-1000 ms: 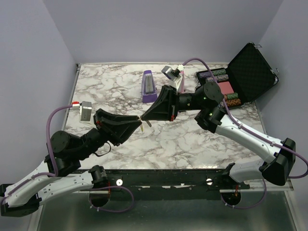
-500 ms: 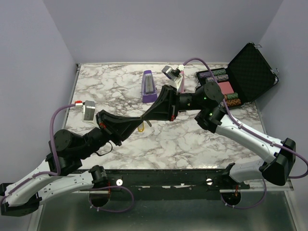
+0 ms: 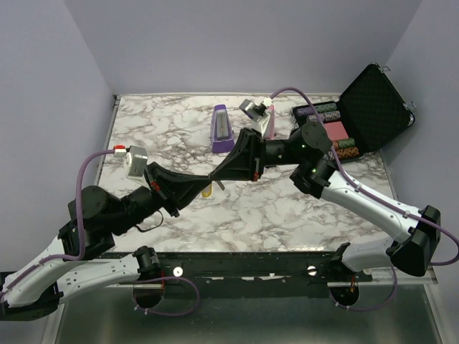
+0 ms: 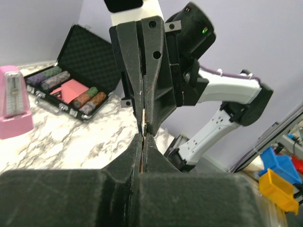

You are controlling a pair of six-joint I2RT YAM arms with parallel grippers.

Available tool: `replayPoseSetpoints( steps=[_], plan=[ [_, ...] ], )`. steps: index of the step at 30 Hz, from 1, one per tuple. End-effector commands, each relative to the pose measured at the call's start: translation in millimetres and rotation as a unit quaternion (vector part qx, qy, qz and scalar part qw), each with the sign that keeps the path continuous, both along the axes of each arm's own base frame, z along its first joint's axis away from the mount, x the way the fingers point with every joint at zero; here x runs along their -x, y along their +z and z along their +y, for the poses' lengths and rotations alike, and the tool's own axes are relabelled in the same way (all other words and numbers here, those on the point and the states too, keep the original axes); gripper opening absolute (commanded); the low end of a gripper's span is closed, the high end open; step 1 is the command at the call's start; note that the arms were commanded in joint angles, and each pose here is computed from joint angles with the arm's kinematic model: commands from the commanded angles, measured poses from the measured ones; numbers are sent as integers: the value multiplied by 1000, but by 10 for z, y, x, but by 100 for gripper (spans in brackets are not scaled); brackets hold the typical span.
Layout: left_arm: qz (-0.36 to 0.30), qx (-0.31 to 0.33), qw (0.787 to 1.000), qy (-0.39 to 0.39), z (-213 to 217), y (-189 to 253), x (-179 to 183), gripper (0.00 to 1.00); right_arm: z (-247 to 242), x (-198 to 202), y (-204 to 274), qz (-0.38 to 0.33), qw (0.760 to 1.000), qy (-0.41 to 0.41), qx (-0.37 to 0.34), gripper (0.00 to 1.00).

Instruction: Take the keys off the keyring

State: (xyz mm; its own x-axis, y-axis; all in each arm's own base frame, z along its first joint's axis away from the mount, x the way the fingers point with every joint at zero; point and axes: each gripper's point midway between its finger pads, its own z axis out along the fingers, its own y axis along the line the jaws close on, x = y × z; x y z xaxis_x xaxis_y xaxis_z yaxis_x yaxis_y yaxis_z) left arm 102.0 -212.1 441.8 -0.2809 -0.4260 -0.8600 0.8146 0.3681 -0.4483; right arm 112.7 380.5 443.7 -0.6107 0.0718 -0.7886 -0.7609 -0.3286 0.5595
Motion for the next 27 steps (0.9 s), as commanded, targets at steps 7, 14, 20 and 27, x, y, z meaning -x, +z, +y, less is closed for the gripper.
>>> replayPoseSetpoints(
  steps=[7, 14, 20, 27],
  plan=[
    [-28, -144, 989, -30, 114, -276, 149, 0, -48, 98, -214, 2, 997, 25, 67, 1],
    [-27, -210, 977, -35, 182, -488, 165, 0, -46, 107, -246, 12, 997, 31, 76, 1],
    [-26, -220, 974, -52, 144, -553, 206, 0, -32, 88, -249, 15, 997, 26, 76, 1],
    [16, -214, 977, -16, 84, -729, 54, 0, 0, -76, -369, 26, 994, -32, 100, 1]
  ],
)
